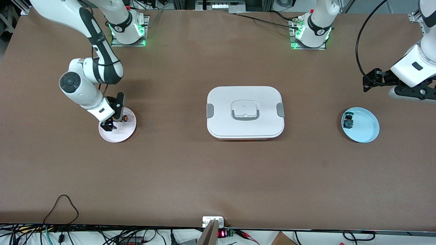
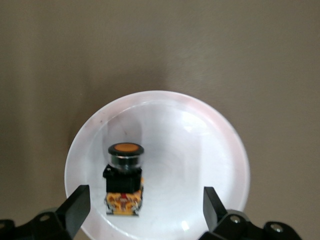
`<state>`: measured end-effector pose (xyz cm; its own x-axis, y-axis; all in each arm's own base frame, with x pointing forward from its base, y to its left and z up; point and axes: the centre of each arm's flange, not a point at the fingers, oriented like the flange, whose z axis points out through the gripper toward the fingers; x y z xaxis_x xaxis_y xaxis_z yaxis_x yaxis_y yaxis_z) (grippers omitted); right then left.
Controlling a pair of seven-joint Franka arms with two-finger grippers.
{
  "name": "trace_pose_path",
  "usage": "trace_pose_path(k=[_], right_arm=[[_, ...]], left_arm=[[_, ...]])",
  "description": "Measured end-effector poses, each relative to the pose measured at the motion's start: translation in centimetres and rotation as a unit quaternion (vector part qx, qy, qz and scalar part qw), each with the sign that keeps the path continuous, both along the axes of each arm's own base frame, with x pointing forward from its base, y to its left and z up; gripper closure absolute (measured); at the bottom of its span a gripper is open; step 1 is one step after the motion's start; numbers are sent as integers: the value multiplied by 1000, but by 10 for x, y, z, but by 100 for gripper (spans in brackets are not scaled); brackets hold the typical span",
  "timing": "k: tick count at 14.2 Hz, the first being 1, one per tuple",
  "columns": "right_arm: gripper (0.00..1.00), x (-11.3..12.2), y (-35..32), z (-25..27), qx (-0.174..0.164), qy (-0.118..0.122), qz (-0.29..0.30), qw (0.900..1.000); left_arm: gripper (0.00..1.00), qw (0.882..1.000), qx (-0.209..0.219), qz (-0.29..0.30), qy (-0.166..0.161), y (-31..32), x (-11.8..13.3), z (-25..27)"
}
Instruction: Transfer orange switch to right arm and place
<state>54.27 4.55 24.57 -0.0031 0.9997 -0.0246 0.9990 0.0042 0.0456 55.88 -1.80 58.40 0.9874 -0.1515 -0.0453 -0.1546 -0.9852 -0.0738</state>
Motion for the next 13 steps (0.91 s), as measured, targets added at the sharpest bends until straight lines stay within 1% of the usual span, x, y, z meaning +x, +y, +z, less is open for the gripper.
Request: trace_pose_path(k=[3,5,7,8,9,10,11,13], right_arm=[[0,28,2,67,3,1,-3,1000],[0,50,1,116,5,-8,-16,1000],[0,66,1,157,9,-18,-53,998],[0,71,2,174,11,-20,-83,996],[0,74,3,186,14,-17,-120,992],[0,75,3,195,18,-11,-165,986],[0,76,4,202,22,-5,-212,977],[0,75,3,211,27,7,-307,951]], left_arm=[[0,1000,0,0,0,0,0,0],[0,1000,0,0,0,0,0,0],[0,1000,0,0,0,0,0,0],[0,1000,0,0,1,0,0,0],[0,1000,0,0,1,0,0,0],[0,1000,0,0,1,0,0,0],[0,1000,0,1,3,0,-1,0],[0,1000,0,1,4,1,-1,-1]])
